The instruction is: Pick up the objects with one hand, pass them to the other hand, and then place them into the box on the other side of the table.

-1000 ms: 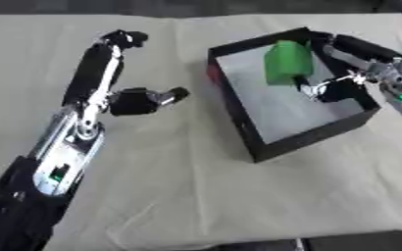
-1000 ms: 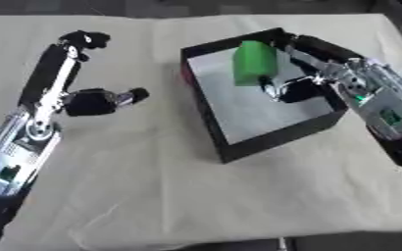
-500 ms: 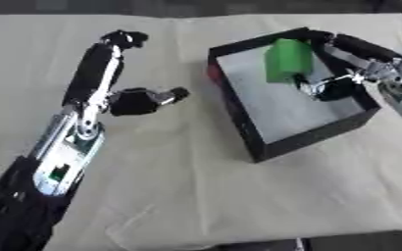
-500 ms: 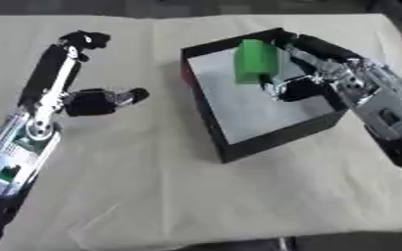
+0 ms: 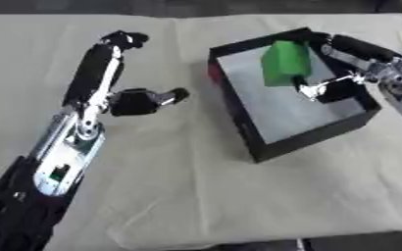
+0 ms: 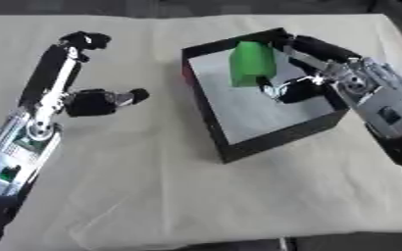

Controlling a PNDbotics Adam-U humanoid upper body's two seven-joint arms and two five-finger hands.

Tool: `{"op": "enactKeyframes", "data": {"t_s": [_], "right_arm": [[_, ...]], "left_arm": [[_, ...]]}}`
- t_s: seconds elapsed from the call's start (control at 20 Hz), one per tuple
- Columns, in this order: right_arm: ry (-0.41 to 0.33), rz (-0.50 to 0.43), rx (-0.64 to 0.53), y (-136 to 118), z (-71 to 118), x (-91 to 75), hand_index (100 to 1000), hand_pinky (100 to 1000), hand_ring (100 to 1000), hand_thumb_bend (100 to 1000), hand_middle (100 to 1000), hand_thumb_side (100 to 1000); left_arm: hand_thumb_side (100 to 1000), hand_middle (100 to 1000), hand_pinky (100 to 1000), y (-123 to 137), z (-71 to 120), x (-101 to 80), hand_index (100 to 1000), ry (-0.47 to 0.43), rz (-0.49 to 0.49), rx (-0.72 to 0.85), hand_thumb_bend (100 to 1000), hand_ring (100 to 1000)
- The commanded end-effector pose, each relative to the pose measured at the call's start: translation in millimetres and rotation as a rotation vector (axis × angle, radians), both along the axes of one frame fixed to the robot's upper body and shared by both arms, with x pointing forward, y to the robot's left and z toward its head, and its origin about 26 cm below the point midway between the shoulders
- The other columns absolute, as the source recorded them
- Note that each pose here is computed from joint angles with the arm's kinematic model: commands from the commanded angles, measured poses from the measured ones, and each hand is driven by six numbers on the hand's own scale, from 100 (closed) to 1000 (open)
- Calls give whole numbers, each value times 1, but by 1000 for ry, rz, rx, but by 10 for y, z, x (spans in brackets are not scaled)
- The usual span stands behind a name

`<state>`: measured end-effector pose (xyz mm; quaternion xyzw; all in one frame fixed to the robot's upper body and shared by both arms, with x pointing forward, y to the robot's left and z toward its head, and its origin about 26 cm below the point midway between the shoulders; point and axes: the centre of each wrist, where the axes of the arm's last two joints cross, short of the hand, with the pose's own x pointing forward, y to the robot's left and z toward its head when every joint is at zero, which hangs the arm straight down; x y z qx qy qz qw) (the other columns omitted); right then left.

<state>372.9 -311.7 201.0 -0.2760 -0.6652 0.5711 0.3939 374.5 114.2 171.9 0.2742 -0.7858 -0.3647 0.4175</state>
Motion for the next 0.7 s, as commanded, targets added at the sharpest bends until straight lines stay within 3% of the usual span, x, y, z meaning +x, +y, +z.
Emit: {"op": "enactKeyframes", "data": {"t_s": [0.05,0.3,0.45,0.55,0.6,0.7], "right_arm": [[-34,-30,-3,-36,142,0,1000,1000,1000,100,1000,403],[-31,-34,15,-17,158,-5,1000,1000,1000,100,1000,384],[-32,-12,32,-1,157,-15,1000,1000,1000,100,1000,139],[-30,25,39,10,146,-20,1000,1000,1000,100,1000,379],[-25,45,50,13,140,-19,1000,1000,1000,100,1000,439],[-18,82,101,11,139,-11,1000,1000,1000,100,1000,461]], "left_arm": [[462,703,737,-27,81,-9,826,-23,-15,-6,823,804],[461,703,737,-28,86,-8,826,-26,-15,-7,822,804],[463,703,736,-26,81,-8,826,-25,-15,-5,823,803],[465,703,736,-26,80,-8,826,-24,-16,-5,826,803],[466,703,736,-27,80,-8,826,-24,-15,-5,828,803],[466,703,736,-26,78,-8,825,-23,-14,-6,827,803]]}}
